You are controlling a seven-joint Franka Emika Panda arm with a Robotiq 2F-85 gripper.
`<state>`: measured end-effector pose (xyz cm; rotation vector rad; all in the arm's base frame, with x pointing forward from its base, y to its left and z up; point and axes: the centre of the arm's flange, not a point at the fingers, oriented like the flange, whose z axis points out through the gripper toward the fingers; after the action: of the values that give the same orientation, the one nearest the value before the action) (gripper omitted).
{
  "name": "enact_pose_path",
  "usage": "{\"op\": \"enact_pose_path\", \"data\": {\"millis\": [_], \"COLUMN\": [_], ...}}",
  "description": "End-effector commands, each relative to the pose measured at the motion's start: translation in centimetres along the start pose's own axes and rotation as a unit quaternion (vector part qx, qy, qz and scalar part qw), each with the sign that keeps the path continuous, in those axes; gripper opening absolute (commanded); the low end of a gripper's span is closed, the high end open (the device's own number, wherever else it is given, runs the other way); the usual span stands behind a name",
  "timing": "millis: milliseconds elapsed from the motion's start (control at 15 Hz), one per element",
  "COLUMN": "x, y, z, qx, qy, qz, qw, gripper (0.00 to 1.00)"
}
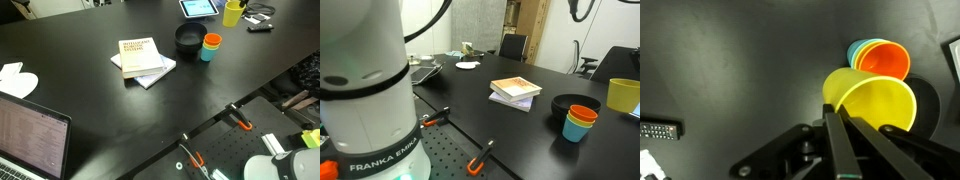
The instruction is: Separate the cups
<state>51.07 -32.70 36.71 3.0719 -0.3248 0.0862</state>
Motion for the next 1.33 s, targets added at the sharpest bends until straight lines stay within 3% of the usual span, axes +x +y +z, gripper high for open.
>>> {"op": "enact_pose_path", "data": {"millis": [0, 533, 933, 1000, 1067, 1267], "x": [0.5, 2.0, 2.6, 2.7, 2.8, 3.0], "y": [1.7, 1.9, 2.1, 2.1, 2.2, 2.4], "z": [1.8, 9.8, 13.3, 13.5, 13.6, 13.3], "qx": [-0.020, -0.018, 0.003, 0.005, 0.004, -0.005], "qy": [-0.005, 0.013, 0.025, 0.027, 0.028, 0.032], "qz": [0.016, -0.009, -0.001, 0.003, 0.005, 0.005], "qw": [0.9997, 0.9997, 0.9997, 0.9996, 0.9996, 0.9995], "gripper": [0.07, 0.07, 0.08, 0.15, 0.33, 0.51]}}
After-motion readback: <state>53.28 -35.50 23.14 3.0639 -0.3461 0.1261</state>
